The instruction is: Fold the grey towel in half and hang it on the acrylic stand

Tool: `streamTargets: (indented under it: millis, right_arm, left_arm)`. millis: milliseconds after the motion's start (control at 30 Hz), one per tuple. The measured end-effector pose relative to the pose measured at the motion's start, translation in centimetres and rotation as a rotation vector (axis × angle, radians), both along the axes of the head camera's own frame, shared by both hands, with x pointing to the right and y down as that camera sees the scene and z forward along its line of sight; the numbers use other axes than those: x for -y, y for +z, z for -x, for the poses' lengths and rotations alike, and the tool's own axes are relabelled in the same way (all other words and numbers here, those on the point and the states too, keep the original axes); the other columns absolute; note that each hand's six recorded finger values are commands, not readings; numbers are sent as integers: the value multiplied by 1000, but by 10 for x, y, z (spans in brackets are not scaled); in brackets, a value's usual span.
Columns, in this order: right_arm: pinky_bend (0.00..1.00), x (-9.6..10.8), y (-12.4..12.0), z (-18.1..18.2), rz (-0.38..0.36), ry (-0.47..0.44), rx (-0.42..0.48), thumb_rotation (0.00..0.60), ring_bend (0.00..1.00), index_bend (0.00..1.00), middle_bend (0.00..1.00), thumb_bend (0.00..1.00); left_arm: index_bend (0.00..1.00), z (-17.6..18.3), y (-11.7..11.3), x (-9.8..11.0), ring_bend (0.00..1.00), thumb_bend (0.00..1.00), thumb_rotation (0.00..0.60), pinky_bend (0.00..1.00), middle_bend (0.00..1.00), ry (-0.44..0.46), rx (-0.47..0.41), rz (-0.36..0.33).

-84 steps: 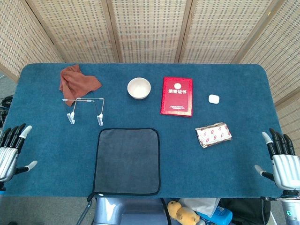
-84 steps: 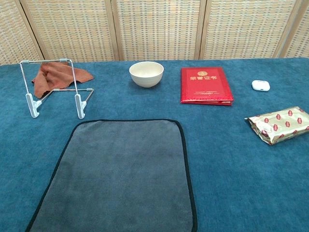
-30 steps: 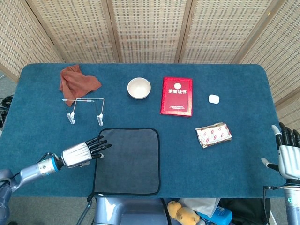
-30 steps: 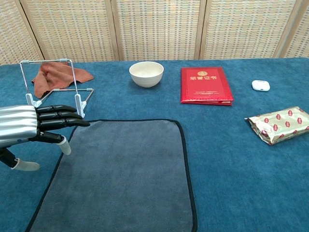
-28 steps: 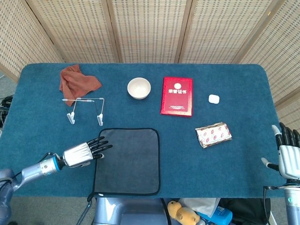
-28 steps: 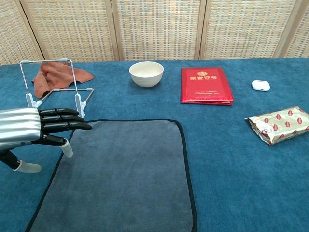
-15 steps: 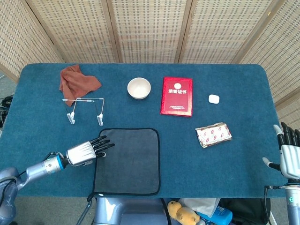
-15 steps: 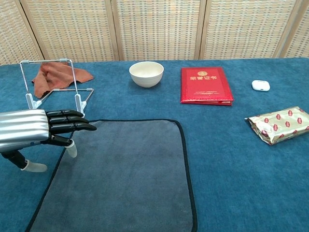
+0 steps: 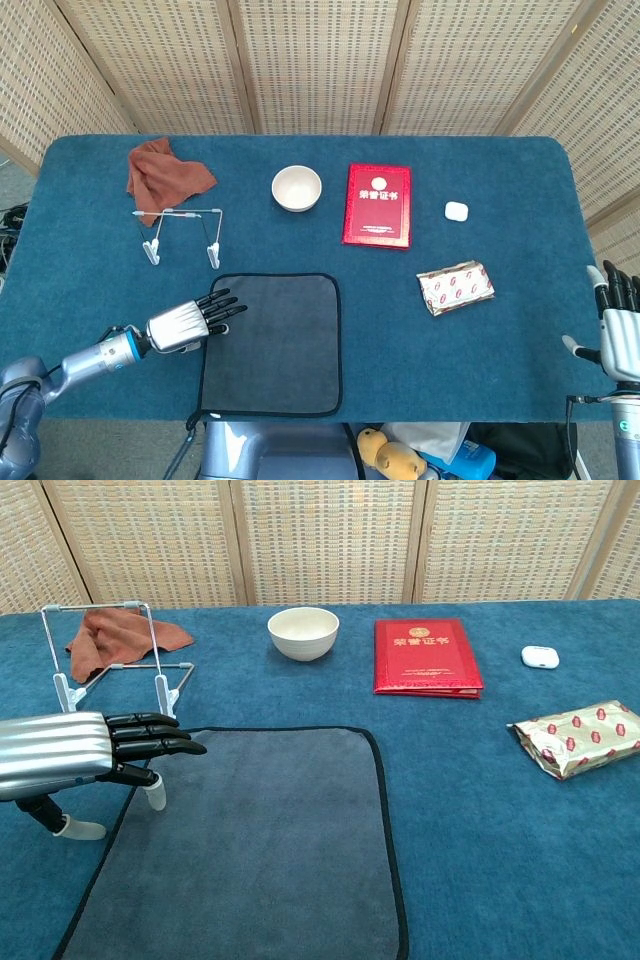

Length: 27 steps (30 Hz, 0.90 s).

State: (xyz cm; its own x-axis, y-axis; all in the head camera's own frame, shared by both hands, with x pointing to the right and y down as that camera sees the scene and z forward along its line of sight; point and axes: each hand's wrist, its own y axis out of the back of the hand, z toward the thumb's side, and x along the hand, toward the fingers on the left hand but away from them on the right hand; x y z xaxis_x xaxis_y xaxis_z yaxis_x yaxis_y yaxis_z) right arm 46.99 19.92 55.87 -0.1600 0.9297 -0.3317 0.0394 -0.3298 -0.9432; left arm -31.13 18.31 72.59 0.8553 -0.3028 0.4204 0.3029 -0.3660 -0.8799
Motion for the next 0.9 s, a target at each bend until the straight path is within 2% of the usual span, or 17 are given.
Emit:
streamTargets:
  millis: [200, 467, 900]
  right_arm:
    - [0, 0, -1, -1, -2, 4, 4, 600, 0, 0, 0, 0]
    - [0, -1, -2, -2, -3, 5, 7, 600, 0, 0, 0, 0]
    - [0, -1, -3, -2, 2, 6, 18, 600, 0, 0, 0, 0]
  left_arm:
    - [389, -3, 2, 1, 0, 377, 600, 29, 0, 12, 7, -15]
    - [396, -6, 1, 2, 0, 393, 600, 29, 0, 17, 2, -25]
    - [535, -11, 1, 0, 0, 440, 600, 31, 0, 31, -9, -37]
